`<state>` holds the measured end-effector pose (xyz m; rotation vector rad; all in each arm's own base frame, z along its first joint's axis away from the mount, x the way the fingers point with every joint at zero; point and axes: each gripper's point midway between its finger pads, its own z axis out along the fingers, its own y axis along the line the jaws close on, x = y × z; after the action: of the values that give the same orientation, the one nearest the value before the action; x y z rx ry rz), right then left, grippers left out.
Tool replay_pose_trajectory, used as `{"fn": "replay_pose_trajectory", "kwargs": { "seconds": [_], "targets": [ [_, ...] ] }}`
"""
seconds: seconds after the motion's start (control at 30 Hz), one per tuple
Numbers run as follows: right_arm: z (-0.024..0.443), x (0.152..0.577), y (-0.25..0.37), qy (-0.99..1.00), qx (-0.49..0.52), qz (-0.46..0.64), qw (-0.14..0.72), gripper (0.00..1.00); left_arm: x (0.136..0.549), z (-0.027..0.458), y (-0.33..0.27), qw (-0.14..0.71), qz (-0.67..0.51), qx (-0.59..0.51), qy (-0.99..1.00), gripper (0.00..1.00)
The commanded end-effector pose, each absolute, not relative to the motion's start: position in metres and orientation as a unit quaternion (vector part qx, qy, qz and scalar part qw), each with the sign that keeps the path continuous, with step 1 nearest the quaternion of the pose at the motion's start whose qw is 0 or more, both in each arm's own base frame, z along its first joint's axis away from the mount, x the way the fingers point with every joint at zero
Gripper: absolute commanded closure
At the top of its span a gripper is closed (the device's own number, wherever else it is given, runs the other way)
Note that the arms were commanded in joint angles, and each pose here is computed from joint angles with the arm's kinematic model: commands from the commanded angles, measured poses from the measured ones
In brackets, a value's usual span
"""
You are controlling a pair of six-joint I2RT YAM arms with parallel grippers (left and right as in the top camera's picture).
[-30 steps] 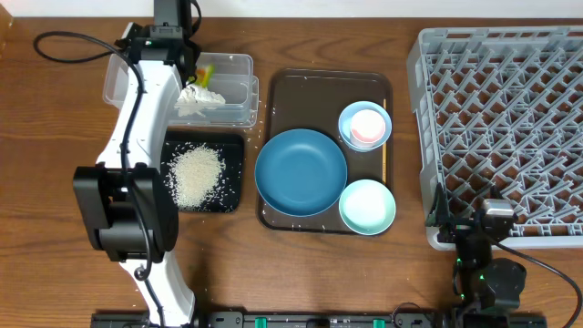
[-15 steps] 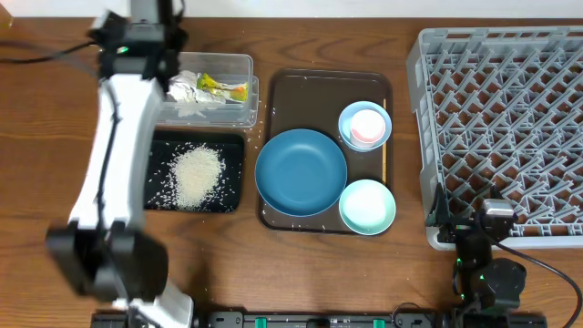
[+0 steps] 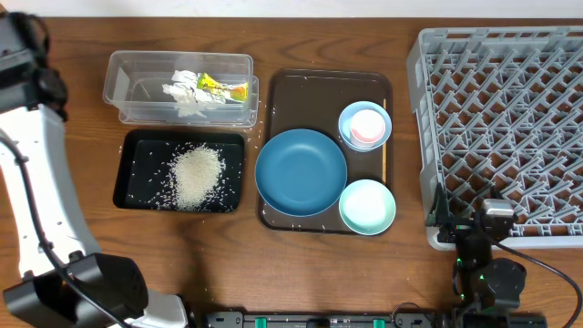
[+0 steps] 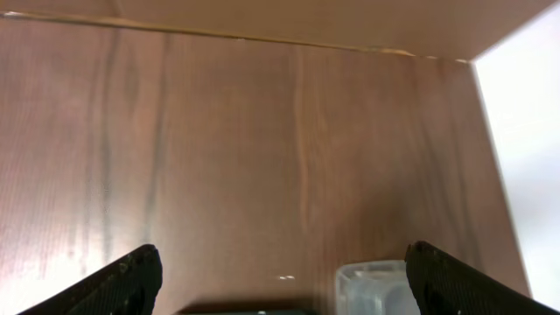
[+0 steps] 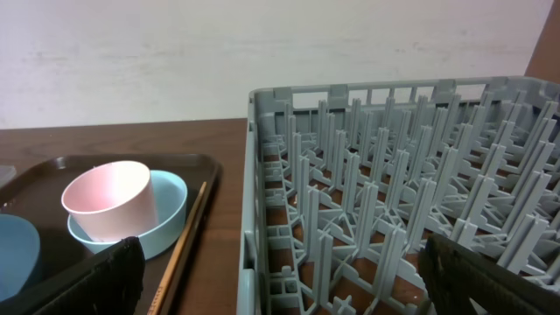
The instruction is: Sort waste into correct bins and load items into the dishwasher rack
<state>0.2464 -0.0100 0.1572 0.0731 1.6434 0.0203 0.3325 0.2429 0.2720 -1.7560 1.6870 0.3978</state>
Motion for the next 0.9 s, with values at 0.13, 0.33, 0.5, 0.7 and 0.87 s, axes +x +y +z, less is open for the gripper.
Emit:
{"fn": "replay_pose_trajectory", "kwargs": {
  "seconds": [0.13,0.33,0.5,0.7,0.87],
  "targets": [
    [0.195,0.246,-0.005,0.677,0.026,0.029,0.735,0.01,0.324,0.262,0.245,0.303,0.128,-0.683,0.653,0.09],
    [0.232,0.239,0.018,0.620,0.003,0.111,0.777,0.01,0.324,0.262,0.245,0.303,0.127,-0.683,0.653,0.09],
    [0.293,0.211,0.038,0.512,-0.025,0.197,0.836,0.01,0.324,0.262,0.245,0.303,0.127,-0.683,0.653,0.09],
    [0.361,0.169,0.021,0.368,0.000,0.195,0.909,0.01,0.324,0.262,0.245,0.303,0.127,-0.683,0.653,0.09],
    [0.409,0.177,0.033,0.376,-0.032,0.206,0.903,0.01,0.324,0.262,0.245,0.303,0.127,-0.683,0.653,0.09]
  ]
}}
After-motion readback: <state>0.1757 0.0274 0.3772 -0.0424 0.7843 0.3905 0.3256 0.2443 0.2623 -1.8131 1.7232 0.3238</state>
